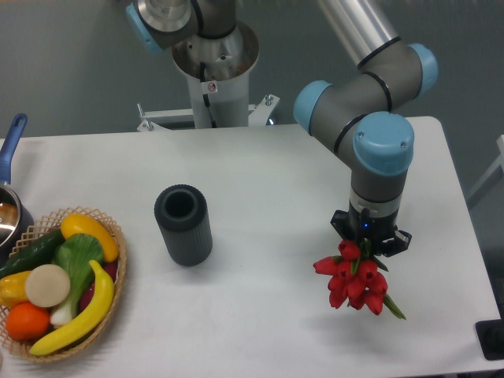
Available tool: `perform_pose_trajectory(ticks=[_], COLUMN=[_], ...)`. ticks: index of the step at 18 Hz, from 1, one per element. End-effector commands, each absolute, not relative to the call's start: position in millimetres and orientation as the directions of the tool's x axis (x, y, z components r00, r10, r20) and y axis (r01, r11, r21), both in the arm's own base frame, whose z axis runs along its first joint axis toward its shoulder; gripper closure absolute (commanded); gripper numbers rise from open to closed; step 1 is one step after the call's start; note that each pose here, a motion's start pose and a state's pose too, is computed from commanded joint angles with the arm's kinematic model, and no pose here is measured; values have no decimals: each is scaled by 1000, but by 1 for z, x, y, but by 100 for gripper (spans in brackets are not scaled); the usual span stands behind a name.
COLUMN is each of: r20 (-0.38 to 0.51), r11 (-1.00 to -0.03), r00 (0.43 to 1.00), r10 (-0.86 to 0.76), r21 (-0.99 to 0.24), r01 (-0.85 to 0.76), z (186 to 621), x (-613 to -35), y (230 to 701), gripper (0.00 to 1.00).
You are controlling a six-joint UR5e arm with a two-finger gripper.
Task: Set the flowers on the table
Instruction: 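Lower the held red tulips toward the table with the gripper, then open the gripper to release the tulips onto the table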
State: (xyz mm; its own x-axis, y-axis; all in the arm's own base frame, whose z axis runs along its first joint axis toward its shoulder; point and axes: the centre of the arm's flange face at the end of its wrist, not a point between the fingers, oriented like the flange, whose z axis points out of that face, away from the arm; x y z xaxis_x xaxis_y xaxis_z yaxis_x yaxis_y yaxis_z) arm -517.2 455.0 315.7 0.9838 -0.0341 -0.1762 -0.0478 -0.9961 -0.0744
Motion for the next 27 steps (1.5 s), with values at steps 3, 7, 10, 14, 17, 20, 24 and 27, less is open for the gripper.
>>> perform_pose_trajectory(ticks=[3,7,10,14,17,20,24,27], r20=[-172,-139,-105,-89,-86,-81,-110,-178], r11=[-996,-997,-997,-996,-996,-997,-995,-993], r00=[985,989,992,993,994,995,992,983], r10=[-30,-45,-66,-74,-70,-65,-58,-47], r21=[-73,-64,-36,-44,-44,-46,-69,-99], r01=[-43,-54,-70,-78,-74,-69,-66,-65], z=[313,293,264,259,257,258,267,267], x=[-516,-514,-510,-502,-502,-496,-493,-491], y=[456,461,469,477,477,475,468,461], gripper=[96,88,82,54,0,0,0,0])
